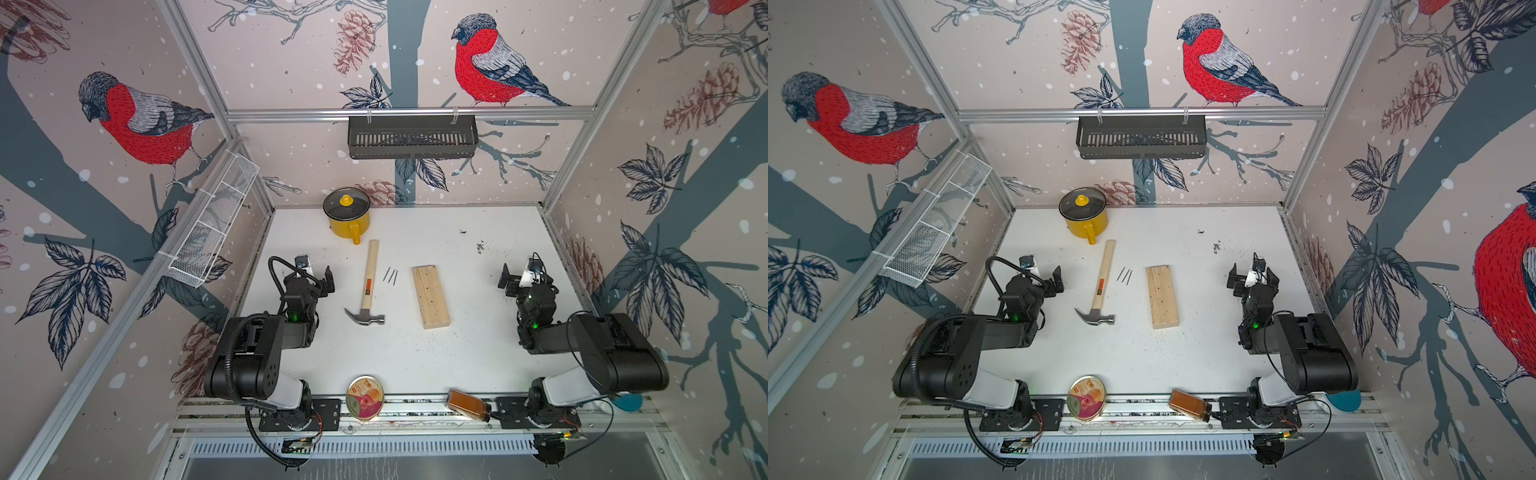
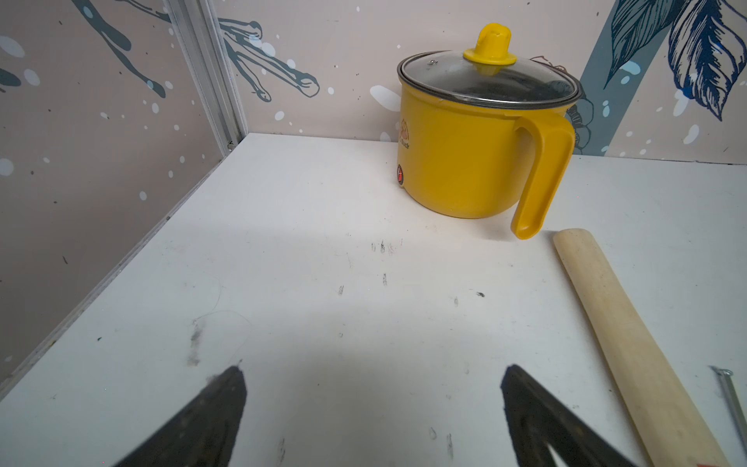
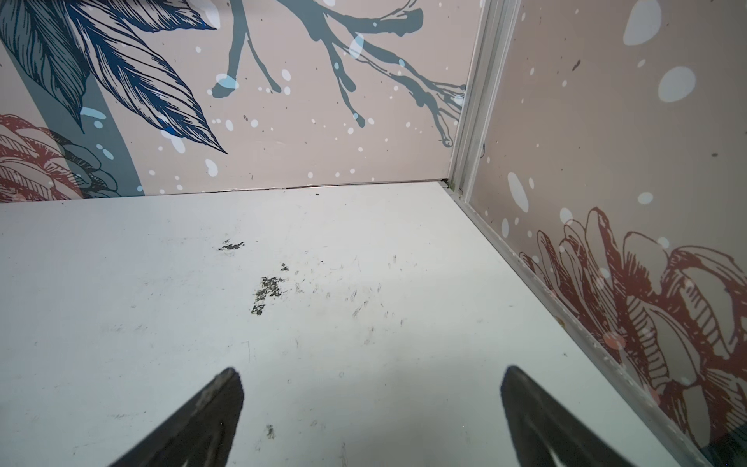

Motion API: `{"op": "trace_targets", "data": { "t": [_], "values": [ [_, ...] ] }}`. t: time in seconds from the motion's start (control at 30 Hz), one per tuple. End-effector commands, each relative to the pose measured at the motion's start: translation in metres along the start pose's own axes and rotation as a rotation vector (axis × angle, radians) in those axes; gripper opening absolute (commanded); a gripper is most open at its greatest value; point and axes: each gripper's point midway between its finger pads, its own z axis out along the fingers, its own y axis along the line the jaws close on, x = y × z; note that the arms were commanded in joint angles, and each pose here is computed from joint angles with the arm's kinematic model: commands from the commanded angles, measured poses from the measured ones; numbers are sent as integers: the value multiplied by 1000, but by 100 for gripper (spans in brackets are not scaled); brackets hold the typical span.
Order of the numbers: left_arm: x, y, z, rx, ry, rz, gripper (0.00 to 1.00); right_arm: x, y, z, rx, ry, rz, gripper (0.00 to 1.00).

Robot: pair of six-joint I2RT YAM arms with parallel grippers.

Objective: Use a claw hammer to pull out a nail
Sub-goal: Reset both arms

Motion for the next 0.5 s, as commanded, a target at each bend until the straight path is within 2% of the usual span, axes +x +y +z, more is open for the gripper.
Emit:
{"op": "trace_targets", "data": {
  "t": [0.0,0.47],
  "values": [
    [-14,-2,0,12,-52,4,98,2,-3,2,11,12,29,100],
    [-13,-3,0,15,-50,8,98,2,-3,3,9,16,30,100]
  ]
}}
